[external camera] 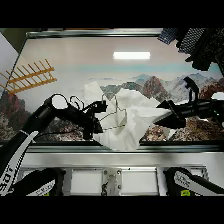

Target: Fold the clothes and pants, and hang the long-sleeved shirts on hangers.

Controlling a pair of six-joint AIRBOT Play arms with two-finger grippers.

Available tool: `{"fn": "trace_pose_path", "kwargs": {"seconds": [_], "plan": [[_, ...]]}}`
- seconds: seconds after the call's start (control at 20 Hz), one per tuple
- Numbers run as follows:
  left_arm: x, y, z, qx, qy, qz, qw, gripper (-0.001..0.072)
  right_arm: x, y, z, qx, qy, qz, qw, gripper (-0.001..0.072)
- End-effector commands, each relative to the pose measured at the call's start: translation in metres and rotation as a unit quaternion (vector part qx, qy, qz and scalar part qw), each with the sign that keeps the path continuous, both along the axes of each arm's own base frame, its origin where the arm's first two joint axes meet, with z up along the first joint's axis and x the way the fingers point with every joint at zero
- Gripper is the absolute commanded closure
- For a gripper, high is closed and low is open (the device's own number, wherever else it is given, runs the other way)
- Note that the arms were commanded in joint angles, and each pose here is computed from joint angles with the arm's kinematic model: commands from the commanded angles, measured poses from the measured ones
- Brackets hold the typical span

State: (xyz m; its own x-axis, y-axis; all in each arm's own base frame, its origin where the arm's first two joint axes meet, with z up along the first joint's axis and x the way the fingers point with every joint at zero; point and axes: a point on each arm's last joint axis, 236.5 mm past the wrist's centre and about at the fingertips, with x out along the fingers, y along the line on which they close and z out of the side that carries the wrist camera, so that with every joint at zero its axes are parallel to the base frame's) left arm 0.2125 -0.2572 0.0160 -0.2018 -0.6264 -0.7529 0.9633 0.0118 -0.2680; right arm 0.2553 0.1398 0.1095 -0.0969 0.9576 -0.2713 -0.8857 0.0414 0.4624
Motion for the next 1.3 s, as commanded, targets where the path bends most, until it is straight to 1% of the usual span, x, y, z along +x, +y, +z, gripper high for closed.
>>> {"fn": "trace_pose_path", "kwargs": {"seconds": [0.0,0.8,1.1,1.15,1.2,1.25], "plan": [[0.0013,-0.0018,0.001,-0.004,-0.001,0.002,1.0,0.0697,-0.0019,0.0021,0.0001,0.001,0.001,0.006,1.0,0.0037],[0.0016,-0.0016,0.0006,-0.004,-0.002,0.003,1.0,0.0696,-0.0014,0.0022,0.0009,0.002,0.013,0.001,1.0,0.0037],[0.0016,-0.0017,0.0007,-0.004,-0.002,0.003,1.0,0.0696,0.0044,0.0051,0.0098,0.022,0.006,-0.01,1.0,0.0037],[0.0016,-0.0016,0.0006,-0.004,-0.002,0.003,1.0,0.0696,0.0043,0.0051,0.0098,0.022,0.006,-0.009,1.0,0.0049],[0.0016,-0.0017,0.0007,-0.004,-0.002,0.003,1.0,0.0696,0.0042,0.0051,0.0098,0.022,0.006,-0.009,1.0,0.02],[0.0016,-0.0017,0.0007,-0.004,-0.002,0.003,1.0,0.0696,0.0042,0.0051,0.0098,0.022,0.006,-0.009,1.0,0.0464]]}}
